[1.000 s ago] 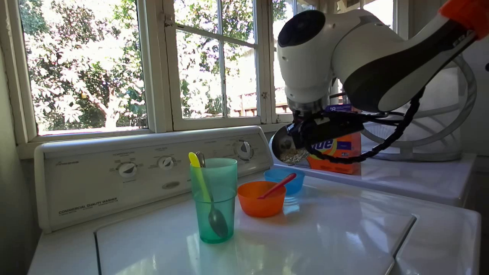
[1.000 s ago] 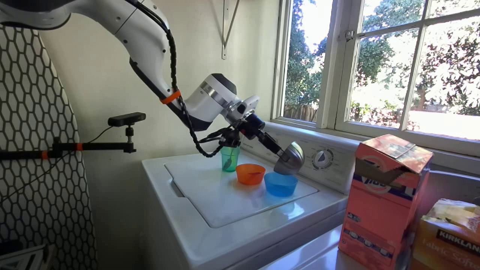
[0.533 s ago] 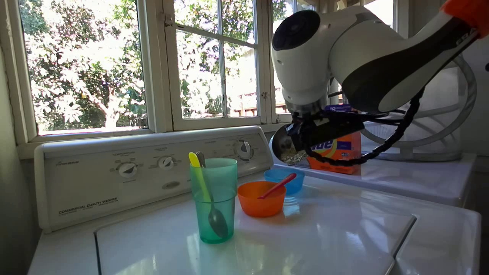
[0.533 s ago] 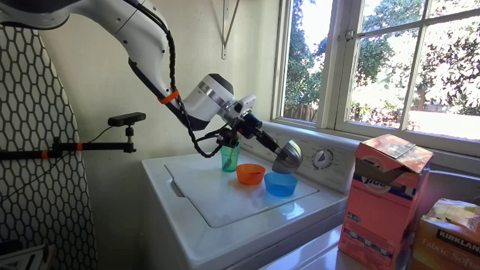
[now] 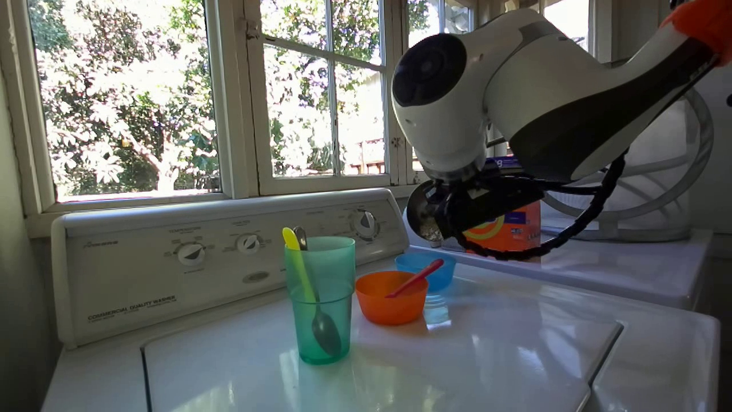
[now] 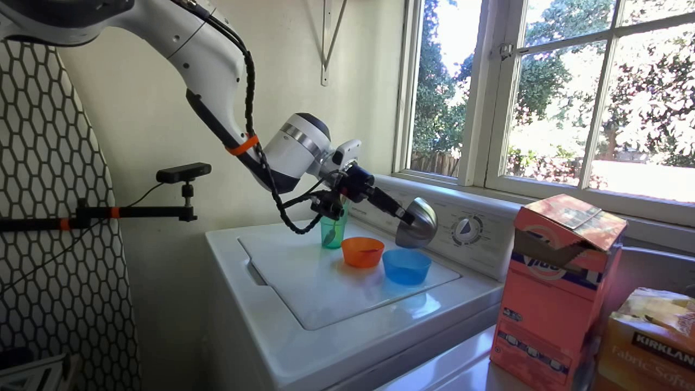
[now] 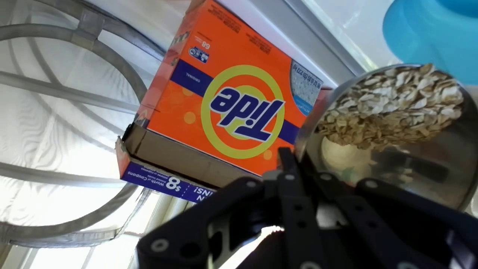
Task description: Pour the contents in the silver bowl into the blue bowl.
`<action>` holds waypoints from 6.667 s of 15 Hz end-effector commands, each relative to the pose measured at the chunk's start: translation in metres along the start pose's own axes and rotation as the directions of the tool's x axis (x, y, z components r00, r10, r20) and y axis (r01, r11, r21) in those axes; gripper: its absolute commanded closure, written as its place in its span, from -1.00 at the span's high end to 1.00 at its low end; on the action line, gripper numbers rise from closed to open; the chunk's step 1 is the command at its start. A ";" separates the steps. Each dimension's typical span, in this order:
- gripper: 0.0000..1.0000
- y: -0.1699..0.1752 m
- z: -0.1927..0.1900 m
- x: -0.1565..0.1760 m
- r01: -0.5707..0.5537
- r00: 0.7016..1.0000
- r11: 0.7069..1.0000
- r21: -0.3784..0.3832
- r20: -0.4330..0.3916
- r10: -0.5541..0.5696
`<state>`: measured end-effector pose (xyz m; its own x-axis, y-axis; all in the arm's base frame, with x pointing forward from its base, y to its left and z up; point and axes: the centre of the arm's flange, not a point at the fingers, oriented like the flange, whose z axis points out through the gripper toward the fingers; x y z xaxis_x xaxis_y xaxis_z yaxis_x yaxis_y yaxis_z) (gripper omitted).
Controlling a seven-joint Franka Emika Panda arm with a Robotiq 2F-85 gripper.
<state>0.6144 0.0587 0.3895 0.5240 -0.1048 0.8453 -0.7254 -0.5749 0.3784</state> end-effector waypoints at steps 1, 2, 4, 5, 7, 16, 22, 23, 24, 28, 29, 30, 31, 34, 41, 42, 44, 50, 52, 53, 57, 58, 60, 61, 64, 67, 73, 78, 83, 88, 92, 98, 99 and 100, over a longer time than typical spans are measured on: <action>-0.98 -0.010 -0.004 -0.008 -0.006 0.996 0.998 -0.055 -0.084 0.001; -0.98 -0.012 -0.005 -0.009 0.001 0.995 0.998 -0.064 -0.100 -0.008; -0.98 -0.015 -0.007 -0.011 0.007 0.992 0.997 -0.081 -0.125 -0.017; -0.98 -0.017 -0.007 -0.013 0.009 0.991 0.996 -0.089 -0.136 -0.021; -0.98 -0.020 -0.006 -0.016 0.007 0.987 0.994 -0.107 -0.159 -0.024; -0.98 -0.028 -0.007 -0.025 0.021 0.968 0.985 -0.173 -0.242 -0.063; -0.98 -0.032 -0.017 -0.033 0.045 0.937 0.975 -0.217 -0.329 -0.116; -0.98 -0.034 -0.017 -0.035 0.051 0.932 0.973 -0.224 -0.338 -0.127; -0.98 -0.035 -0.017 -0.037 0.056 0.929 0.971 -0.231 -0.345 -0.136; -0.98 -0.042 -0.014 -0.042 0.077 0.918 0.965 -0.250 -0.361 -0.166; -0.98 -0.045 -0.013 -0.042 0.081 0.916 0.964 -0.251 -0.363 -0.172; -0.98 -0.047 -0.013 -0.042 0.084 0.913 0.964 -0.251 -0.367 -0.176; -0.98 -0.050 -0.013 -0.042 0.089 0.910 0.964 -0.250 -0.372 -0.180; -0.98 -0.057 -0.013 -0.042 0.100 0.901 0.964 -0.247 -0.388 -0.193; -0.98 -0.071 -0.005 -0.057 0.130 0.899 0.960 -0.249 -0.380 -0.220; -0.98 -0.073 -0.005 -0.060 0.134 0.899 0.959 -0.248 -0.377 -0.223; -0.98 -0.076 -0.004 -0.066 0.132 0.899 0.959 -0.250 -0.378 -0.223; -0.98 -0.080 -0.010 -0.083 0.092 0.879 0.953 -0.288 -0.427 -0.214; -0.98 -0.080 -0.013 -0.084 0.088 0.883 0.952 -0.294 -0.418 -0.211; -0.98 -0.075 -0.012 -0.083 0.115 0.891 0.952 -0.282 -0.394 -0.224; -0.98 -0.072 -0.011 -0.081 0.102 0.889 0.948 -0.302 -0.401 -0.223; -0.98 -0.070 -0.010 -0.079 0.092 0.885 0.945 -0.314 -0.410 -0.223; -0.98 -0.067 -0.010 -0.077 0.082 0.882 0.941 -0.329 -0.416 -0.222; -0.98 -0.065 -0.010 -0.076 0.077 0.880 0.939 -0.334 -0.420 -0.222; -0.98 -0.060 -0.013 -0.073 0.044 0.868 0.931 -0.362 -0.449 -0.215; -0.98 -0.058 -0.012 -0.073 0.029 0.860 0.922 -0.386 -0.460 -0.220; -0.98 -0.057 -0.013 -0.070 0.014 0.857 0.918 -0.395 -0.469 -0.215; -0.98 -0.059 -0.013 -0.067 0.040 0.876 0.939 -0.342 -0.441 -0.198; -0.98 -0.057 -0.010 -0.062 0.089 0.932 0.980 -0.181 -0.332 -0.146; -0.98 -0.041 0.012 -0.049 0.058 0.982 0.992 -0.110 -0.174 -0.077; -0.98 -0.030 0.025 -0.040 0.019 0.999 1.000 -0.007 -0.033 -0.019; -0.98 -0.006 0.030 -0.012 -0.048 0.996 0.996 0.078 0.085 0.041; -0.98 -0.003 0.028 -0.009 -0.052 0.994 0.993 0.107 0.098 0.042; -0.98 -0.001 0.025 -0.006 -0.054 0.993 0.988 0.143 0.110 0.038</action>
<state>0.6371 0.0436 0.3598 0.5162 -0.1711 0.8392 -0.7188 -0.6193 0.3159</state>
